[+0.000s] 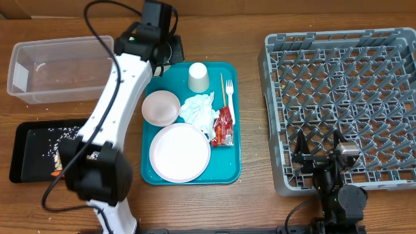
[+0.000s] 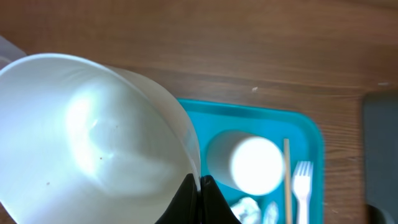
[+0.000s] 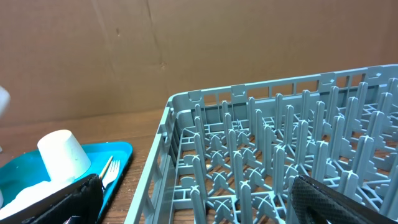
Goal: Sort waste into correct bins and load items into the dishwasher rack
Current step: 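Carry the emptied bowl back and set it on the teal tray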
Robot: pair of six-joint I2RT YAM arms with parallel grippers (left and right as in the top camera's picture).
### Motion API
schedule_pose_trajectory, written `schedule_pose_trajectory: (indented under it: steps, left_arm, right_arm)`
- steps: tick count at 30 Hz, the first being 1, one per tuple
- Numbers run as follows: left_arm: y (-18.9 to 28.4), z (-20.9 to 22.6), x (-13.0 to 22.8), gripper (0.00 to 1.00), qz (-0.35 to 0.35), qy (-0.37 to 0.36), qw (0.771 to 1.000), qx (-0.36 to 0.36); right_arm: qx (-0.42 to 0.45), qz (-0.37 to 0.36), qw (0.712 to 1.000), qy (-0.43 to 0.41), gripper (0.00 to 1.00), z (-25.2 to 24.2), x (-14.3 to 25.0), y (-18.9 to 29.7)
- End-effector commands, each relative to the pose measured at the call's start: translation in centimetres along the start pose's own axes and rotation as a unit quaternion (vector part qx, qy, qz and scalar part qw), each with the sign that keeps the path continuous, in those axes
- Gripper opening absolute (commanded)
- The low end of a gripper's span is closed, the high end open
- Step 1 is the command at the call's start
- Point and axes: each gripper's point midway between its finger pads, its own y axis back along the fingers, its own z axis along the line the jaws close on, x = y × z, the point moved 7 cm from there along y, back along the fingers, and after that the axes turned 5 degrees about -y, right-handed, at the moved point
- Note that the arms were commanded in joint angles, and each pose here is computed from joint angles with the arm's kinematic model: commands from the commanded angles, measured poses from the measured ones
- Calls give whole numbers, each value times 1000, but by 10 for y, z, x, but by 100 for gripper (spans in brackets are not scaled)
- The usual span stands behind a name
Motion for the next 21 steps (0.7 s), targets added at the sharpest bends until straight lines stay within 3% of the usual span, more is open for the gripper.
schedule_pose_trajectory:
  steps: [1,10,16,21]
  left_arm:
    - [-23,1,2,4,14,15,1000,-12]
    - [-73,-5,25,4,69,8,998,-6]
    - [-77,-10,30,6,78,2,997,-5]
    - [-76,-18,33,12,81,-6,997,-2]
  right_arm:
    - [6,-4,1000,-2,100,-2,1,0]
    - [6,-4,1000,-2,100,-2,1,0]
    - [6,-4,1000,-2,100,-2,1,0]
    - [6,-4,1000,-2,100,-2,1,0]
